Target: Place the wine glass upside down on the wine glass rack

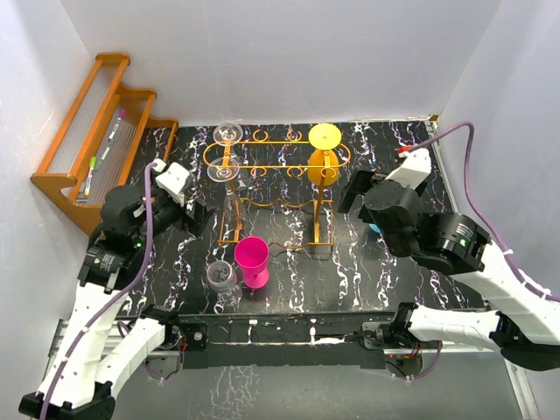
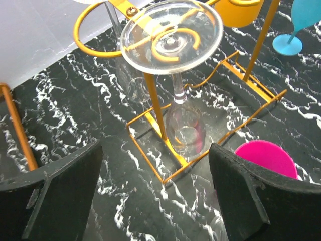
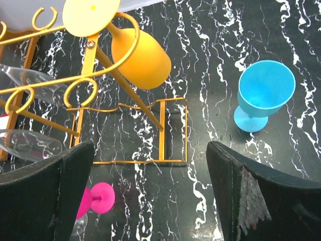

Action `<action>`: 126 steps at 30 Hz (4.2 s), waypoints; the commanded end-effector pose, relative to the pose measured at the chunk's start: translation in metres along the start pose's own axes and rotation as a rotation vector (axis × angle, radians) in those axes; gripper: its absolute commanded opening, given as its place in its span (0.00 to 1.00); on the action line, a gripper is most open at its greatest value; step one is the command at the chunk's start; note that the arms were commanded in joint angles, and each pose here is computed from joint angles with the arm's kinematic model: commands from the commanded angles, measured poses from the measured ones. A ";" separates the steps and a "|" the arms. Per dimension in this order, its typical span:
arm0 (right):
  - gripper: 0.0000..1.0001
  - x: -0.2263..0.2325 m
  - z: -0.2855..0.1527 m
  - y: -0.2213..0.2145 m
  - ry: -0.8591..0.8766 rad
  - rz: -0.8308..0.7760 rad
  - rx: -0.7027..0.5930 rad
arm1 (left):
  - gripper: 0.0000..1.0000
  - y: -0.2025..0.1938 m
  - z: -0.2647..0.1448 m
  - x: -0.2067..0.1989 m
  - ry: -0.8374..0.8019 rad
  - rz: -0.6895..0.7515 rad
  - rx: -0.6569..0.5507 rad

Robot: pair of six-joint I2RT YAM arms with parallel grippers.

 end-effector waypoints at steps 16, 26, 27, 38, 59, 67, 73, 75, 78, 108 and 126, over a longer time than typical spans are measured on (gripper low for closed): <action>1.00 -0.027 -0.009 -0.018 -0.019 -0.028 0.052 | 0.85 0.011 -0.112 -0.032 -0.148 0.002 0.472; 1.00 -0.039 -0.021 -0.031 0.066 0.083 0.079 | 0.79 -0.026 -0.087 -0.041 -0.351 -0.108 0.695; 1.00 -0.043 -0.025 -0.032 0.071 0.109 0.085 | 0.78 -0.030 -0.083 -0.041 -0.368 -0.112 0.712; 0.94 -0.065 -0.056 -0.014 0.155 0.260 0.052 | 0.63 -0.052 -0.036 -0.023 -0.281 -0.113 0.688; 0.97 -0.015 -0.043 0.096 0.111 0.126 -0.378 | 0.64 -0.063 -0.021 -0.039 -0.520 0.006 0.632; 0.97 -0.006 -0.031 0.089 0.099 0.106 -0.390 | 0.65 -0.079 -0.033 -0.045 -0.595 0.195 0.607; 0.97 -0.006 -0.031 0.093 0.081 0.100 -0.398 | 0.60 -0.090 -0.021 -0.050 -0.631 0.195 0.657; 0.98 -0.006 -0.031 0.093 0.077 0.097 -0.403 | 0.60 -0.098 -0.016 -0.051 -0.629 0.212 0.692; 0.98 -0.006 -0.030 0.092 0.077 0.094 -0.404 | 0.59 -0.105 -0.012 -0.051 -0.626 0.213 0.716; 0.98 -0.007 -0.038 0.098 0.146 0.140 -0.441 | 0.00 0.026 -0.071 -0.055 -0.610 0.262 0.513; 0.97 0.027 -0.080 0.124 0.705 0.227 -0.718 | 0.00 0.231 -0.078 -0.043 -0.277 0.345 -0.825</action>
Point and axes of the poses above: each gripper's point midway between its finger pads, its own z axis out along the fingers, its own x axis along the line the jaws close on, y = z × x, the point moved 7 cm from there along -z, back along the fingers, and after that the axes turned 1 degree about -z, right-handed, at the moved point
